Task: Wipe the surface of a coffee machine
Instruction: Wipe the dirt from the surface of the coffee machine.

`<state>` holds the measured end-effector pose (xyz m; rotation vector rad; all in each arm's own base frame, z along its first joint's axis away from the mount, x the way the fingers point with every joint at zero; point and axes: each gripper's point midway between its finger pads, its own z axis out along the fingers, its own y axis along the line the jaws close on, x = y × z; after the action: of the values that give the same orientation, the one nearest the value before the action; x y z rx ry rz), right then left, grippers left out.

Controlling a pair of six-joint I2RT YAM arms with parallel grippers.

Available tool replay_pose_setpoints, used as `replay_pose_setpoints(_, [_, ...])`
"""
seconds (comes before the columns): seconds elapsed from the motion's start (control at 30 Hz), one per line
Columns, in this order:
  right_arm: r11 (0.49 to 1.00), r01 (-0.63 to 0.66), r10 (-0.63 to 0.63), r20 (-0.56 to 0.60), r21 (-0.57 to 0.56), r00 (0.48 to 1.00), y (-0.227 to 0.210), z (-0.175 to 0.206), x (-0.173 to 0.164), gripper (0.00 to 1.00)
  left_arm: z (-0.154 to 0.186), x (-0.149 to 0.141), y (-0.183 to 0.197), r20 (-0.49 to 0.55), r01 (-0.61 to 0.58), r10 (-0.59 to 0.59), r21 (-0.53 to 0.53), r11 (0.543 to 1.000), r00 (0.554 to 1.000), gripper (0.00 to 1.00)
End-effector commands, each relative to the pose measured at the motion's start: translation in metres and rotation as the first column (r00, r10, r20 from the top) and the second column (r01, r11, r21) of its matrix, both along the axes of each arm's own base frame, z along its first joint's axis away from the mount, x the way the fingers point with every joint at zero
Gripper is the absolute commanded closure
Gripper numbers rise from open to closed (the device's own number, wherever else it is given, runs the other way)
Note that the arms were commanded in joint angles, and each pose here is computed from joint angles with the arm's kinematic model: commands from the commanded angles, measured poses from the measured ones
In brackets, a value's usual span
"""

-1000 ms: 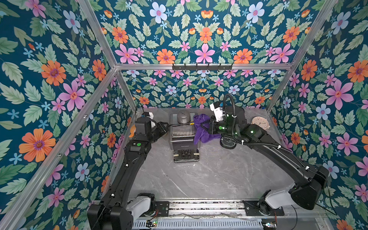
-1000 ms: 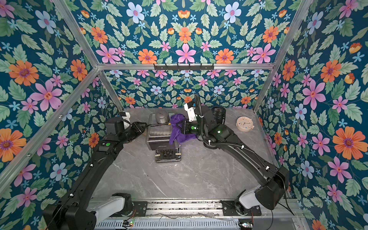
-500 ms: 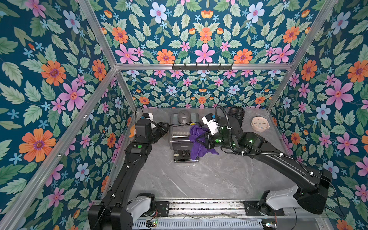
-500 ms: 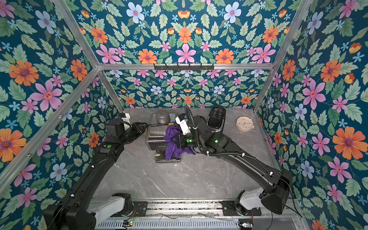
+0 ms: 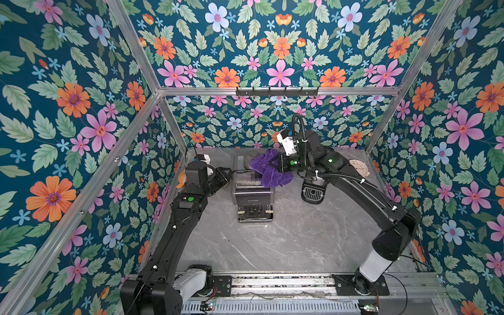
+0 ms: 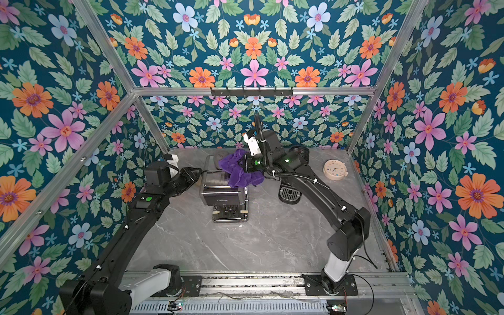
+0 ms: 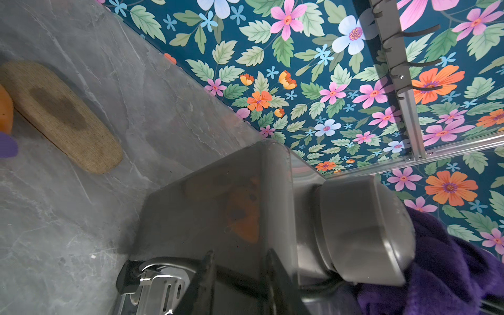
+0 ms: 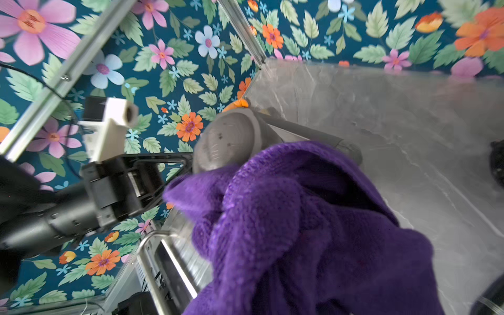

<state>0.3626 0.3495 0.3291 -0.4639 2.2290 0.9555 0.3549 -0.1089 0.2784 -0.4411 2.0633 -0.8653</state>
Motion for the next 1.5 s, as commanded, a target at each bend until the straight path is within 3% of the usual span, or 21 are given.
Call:
replay_pose_setpoints(0.0, [0.996,-0.085,0.089,-0.124,0.042,0.988,0.009,-0.010,-0.026,1.00,-0.006,-0.010,-0.006,-0.034,0.055,-0.054,0.017,0.998,0.998,0.67])
replay_pose_setpoints(0.23, [0.997,-0.058,0.067,-0.166,0.058,0.984,-0.006,-0.037,-0.065,1.00,-0.010,-0.013,-0.007,-0.015,0.039,-0.039,-0.029,0.999,0.999,0.68])
replay_pose_setpoints(0.63, [0.986,0.162,-0.152,-0.191,0.039,0.970,-0.036,-0.089,-0.015,1.00,-0.033,-0.024,-0.005,-0.048,0.032,-0.035,-0.050,0.998,0.998,0.68])
replay_pose_setpoints(0.87, [0.978,0.164,-0.146,-0.135,0.132,0.980,-0.033,-0.059,-0.012,1.00,-0.025,-0.025,-0.009,-0.045,0.049,-0.052,-0.062,0.997,0.998,0.69])
replay_pose_setpoints(1.0, [0.964,0.251,-0.243,-0.085,0.087,0.966,-0.056,-0.065,-0.007,1.00,-0.012,-0.022,-0.007,-0.031,0.042,-0.043,-0.050,0.998,0.999,0.69])
replay_pose_setpoints(1.17, [0.928,0.332,-0.299,-0.193,0.167,0.934,-0.084,-0.103,0.002,1.00,0.006,-0.018,-0.005,0.000,0.031,-0.031,-0.044,0.999,1.000,0.69])
replay_pose_setpoints(1.47, [0.953,0.284,-0.242,-0.296,0.108,0.924,-0.076,-0.154,-0.008,1.00,0.007,-0.018,-0.008,-0.011,0.047,-0.048,-0.046,0.998,0.999,0.68])
